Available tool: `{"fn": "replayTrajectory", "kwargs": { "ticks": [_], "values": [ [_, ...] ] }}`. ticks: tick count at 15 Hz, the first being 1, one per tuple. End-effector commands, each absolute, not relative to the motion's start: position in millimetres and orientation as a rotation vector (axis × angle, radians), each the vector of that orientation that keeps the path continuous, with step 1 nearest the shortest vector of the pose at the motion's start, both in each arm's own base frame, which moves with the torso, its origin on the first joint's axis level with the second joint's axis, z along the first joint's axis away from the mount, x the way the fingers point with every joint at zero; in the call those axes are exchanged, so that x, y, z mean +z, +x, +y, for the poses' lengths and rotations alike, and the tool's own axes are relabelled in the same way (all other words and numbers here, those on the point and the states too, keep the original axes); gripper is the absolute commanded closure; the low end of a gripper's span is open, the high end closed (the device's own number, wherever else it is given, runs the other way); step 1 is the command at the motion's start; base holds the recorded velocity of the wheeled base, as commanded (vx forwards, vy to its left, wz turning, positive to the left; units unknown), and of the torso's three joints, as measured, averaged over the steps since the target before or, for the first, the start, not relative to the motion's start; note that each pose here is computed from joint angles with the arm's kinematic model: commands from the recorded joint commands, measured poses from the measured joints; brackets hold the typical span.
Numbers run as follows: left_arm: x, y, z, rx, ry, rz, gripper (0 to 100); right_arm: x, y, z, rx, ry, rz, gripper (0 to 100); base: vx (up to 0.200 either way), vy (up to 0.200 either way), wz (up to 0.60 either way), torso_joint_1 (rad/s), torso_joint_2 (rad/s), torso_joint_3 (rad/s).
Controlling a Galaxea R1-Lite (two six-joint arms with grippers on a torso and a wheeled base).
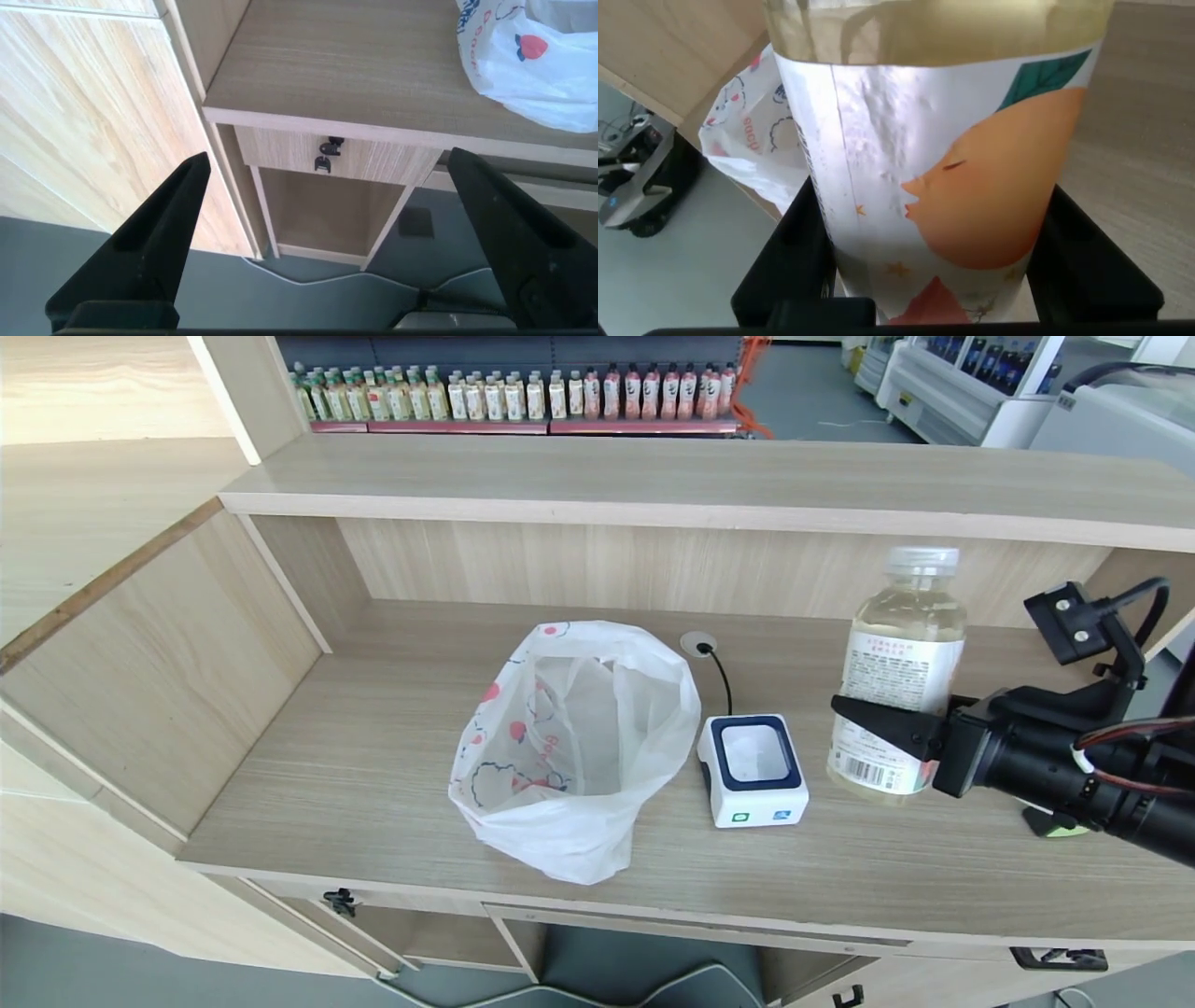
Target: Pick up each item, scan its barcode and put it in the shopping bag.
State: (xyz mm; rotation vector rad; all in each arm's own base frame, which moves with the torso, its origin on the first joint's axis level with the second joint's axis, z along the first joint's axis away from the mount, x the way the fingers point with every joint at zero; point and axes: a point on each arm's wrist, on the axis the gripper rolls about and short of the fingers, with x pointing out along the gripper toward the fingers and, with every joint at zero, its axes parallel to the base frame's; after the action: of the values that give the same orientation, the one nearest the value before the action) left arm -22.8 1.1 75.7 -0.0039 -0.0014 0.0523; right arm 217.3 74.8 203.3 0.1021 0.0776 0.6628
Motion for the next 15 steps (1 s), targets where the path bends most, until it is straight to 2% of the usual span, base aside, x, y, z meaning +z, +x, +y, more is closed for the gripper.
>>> {"fn": "replayTrajectory", "kwargs": {
  "ticks": [1,7,15],
  "values": [
    [75.6,-22.8,1.1,0.054,-0.006,-0.002,0,203.2,224.6,80.9,0.68,0.102,0.079,100,0.0,0.2,0.0,0.012,0.0,0.002],
    [75.6,-22.8,1.1,0.054,-0.008,-0.002,0,193.9,241.7,111.1,0.767,0.096,0.059,100,0.0,0.2,0.0,0.005,0.0,0.0],
    [75.6,-22.8,1.1,0.054,-0.009,-0.002,0,145.4,276.8,126.4,0.767,-0.021,0.088,100,0.0,0.0,0.0,0.0,0.0,0.0]
  ]
}}
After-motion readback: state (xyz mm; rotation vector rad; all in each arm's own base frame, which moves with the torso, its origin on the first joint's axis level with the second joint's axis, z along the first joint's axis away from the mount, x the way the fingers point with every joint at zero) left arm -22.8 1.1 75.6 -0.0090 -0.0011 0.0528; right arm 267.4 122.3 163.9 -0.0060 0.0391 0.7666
